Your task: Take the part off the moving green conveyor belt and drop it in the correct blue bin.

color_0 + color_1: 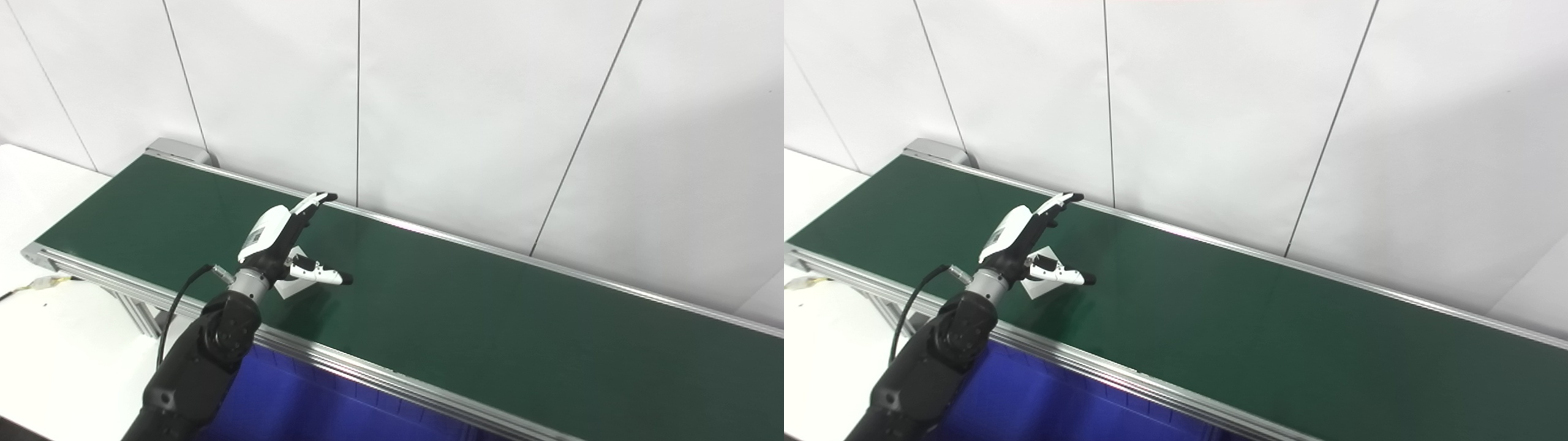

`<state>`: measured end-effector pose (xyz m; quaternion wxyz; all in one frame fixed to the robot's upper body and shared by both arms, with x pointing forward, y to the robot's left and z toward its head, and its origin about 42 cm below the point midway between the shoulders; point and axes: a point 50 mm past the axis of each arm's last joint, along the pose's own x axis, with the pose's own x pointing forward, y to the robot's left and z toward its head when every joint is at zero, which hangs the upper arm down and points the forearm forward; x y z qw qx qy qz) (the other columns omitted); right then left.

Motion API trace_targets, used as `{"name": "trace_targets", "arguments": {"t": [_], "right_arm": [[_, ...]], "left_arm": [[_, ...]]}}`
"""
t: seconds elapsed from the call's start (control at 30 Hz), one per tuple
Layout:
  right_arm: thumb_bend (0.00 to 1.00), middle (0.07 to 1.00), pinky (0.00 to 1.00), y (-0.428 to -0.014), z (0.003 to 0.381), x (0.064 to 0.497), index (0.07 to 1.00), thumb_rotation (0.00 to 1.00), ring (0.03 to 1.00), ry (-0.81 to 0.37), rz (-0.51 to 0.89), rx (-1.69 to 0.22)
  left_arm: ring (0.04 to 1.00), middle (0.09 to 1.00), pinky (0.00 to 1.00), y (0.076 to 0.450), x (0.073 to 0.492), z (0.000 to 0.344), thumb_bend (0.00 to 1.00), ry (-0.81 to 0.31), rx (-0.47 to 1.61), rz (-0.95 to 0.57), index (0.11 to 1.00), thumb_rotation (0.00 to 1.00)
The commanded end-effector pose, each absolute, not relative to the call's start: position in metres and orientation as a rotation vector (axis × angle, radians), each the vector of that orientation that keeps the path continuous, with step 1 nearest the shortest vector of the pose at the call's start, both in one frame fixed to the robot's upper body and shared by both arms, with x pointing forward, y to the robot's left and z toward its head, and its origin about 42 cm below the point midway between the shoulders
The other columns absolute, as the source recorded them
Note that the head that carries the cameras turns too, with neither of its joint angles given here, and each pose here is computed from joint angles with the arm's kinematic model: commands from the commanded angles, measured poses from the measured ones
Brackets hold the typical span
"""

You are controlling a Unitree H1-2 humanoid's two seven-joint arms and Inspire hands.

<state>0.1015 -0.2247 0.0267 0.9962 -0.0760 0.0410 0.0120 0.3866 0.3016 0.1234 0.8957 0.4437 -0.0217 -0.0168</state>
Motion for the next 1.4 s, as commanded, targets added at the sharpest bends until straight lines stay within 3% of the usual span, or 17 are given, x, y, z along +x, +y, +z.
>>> {"name": "trace_targets", "arguments": {"t": [0.0, 0.2, 0.67, 0.77, 0.87, 0.9, 0.97, 1.0, 1.17, 1.37], "right_arm": [[0.69, 0.965, 1.00, -0.222, 0.036, 0.104, 1.000, 0.22, 0.977, 0.006, 0.030, -0.143], [0.68, 0.962, 1.00, -0.222, 0.037, 0.103, 1.000, 0.18, 0.980, 0.002, 0.029, -0.136], [0.69, 0.961, 1.00, -0.225, 0.038, 0.099, 1.000, 0.23, 0.965, 0.006, 0.017, -0.130], [0.70, 0.960, 1.00, -0.225, 0.039, 0.099, 1.000, 0.24, 0.976, 0.008, 0.014, -0.131], [0.69, 0.960, 1.00, -0.225, 0.039, 0.098, 1.000, 0.24, 0.965, 0.009, 0.016, -0.123], [0.69, 0.962, 1.00, -0.225, 0.039, 0.098, 1.000, 0.24, 0.972, 0.012, 0.015, -0.122], [0.69, 0.961, 1.00, -0.225, 0.040, 0.098, 1.000, 0.26, 0.981, 0.011, 0.013, -0.132], [0.69, 0.958, 1.00, -0.225, 0.040, 0.098, 1.000, 0.26, 0.977, 0.008, 0.012, -0.138], [0.70, 0.951, 1.00, -0.224, 0.040, 0.098, 1.000, 0.27, 0.948, 0.004, 0.007, -0.125], [0.69, 0.949, 1.00, -0.223, 0.039, 0.097, 1.000, 0.30, 0.970, 0.002, 0.006, -0.130]], "left_arm": [[0.897, 0.964, 0.79, 0.311, 0.405, 0.147, 0.85, -0.103, 0.987, 0.013, 0.898, 0.21], [0.916, 0.975, 0.85, 0.313, 0.407, 0.132, 0.88, -0.021, 1.103, -0.012, 0.901, 0.23], [0.990, 1.000, 0.92, 0.306, 0.400, 0.093, 0.84, 0.134, 1.237, -0.066, 0.898, 0.13], [0.932, 0.969, 0.84, 0.299, 0.396, 0.088, 0.83, 0.141, 1.273, -0.076, 0.868, 0.09], [0.760, 0.837, 0.65, 0.291, 0.392, 0.086, 0.78, 0.147, 1.239, -0.081, 0.786, 0.01], [0.685, 0.761, 0.57, 0.289, 0.392, 0.086, 0.75, 0.154, 1.209, -0.083, 0.735, 0.01], [0.443, 0.480, 0.34, 0.286, 0.391, 0.086, 0.56, 0.149, 1.173, -0.084, 0.557, 0.00], [0.394, 0.439, 0.30, 0.285, 0.391, 0.086, 0.53, 0.144, 1.168, -0.084, 0.535, 0.00], [0.390, 0.436, 0.29, 0.282, 0.388, 0.088, 0.52, 0.067, 1.172, -0.082, 0.512, 0.00], [0.367, 0.424, 0.27, 0.284, 0.387, 0.091, 0.52, 0.081, 1.158, -0.094, 0.517, 0.00]]}}
